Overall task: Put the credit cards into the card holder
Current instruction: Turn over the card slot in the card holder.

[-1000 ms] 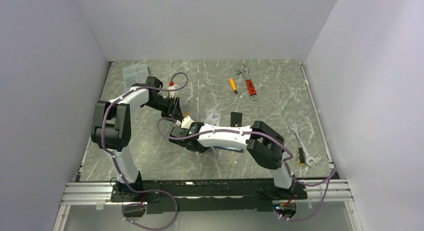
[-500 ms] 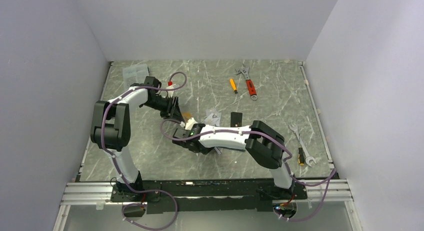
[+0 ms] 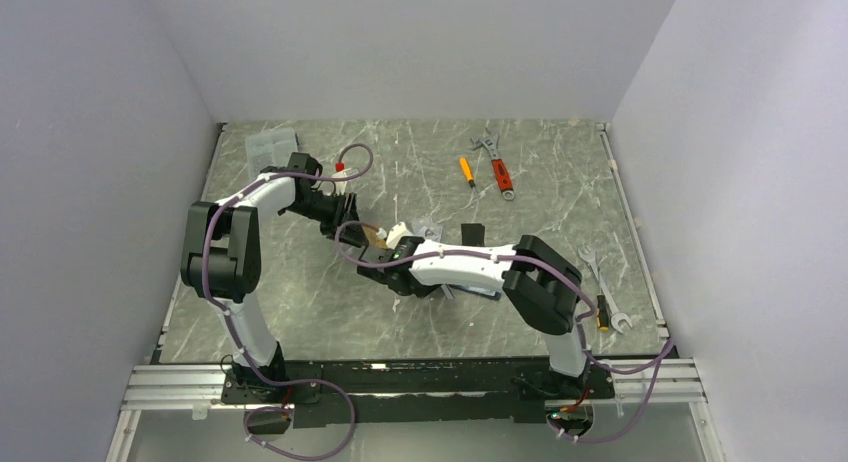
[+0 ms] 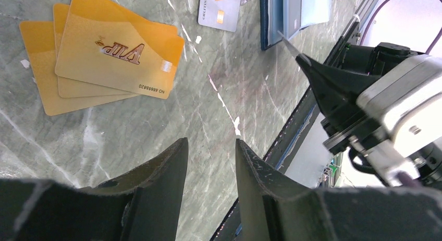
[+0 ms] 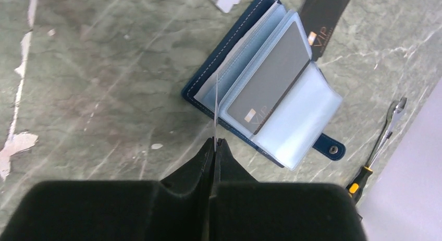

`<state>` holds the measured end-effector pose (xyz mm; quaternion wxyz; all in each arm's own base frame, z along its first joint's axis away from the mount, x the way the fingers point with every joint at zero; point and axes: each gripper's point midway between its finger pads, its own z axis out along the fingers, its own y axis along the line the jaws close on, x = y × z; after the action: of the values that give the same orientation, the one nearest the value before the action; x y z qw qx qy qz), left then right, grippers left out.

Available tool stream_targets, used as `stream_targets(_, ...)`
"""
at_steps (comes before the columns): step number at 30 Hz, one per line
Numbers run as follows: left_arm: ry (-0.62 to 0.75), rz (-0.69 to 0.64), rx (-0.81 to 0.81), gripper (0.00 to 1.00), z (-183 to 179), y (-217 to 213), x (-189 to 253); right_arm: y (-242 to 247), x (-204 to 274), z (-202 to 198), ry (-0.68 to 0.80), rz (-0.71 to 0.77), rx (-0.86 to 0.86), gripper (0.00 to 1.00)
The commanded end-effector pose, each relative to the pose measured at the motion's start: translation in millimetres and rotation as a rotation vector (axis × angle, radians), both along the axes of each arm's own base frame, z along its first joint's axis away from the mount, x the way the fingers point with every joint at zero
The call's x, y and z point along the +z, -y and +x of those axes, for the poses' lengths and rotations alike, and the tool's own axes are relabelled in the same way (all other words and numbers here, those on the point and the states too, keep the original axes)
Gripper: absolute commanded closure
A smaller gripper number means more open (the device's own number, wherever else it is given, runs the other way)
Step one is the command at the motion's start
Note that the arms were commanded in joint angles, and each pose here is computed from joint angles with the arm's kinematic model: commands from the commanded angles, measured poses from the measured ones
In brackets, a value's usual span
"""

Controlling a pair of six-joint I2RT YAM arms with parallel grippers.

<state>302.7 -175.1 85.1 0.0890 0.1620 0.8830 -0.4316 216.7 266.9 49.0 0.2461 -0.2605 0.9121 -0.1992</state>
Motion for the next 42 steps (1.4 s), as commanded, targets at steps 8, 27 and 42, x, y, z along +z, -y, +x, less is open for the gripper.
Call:
stream_targets(8,0.058,-0.043,-0.019,0.56,4,4,20,35,42,18,0.12,0.024,-0.106,1.0)
stream_targets(27,0.065,-0.032,-0.11,0.57,0,28,32,97,28,11,0.061,0.203,-0.339,1.0)
stream_targets(42,0.018,0.019,-0.277,0.52,-7,123,9,84,34,53,-0.035,1.075,-0.439,1.0)
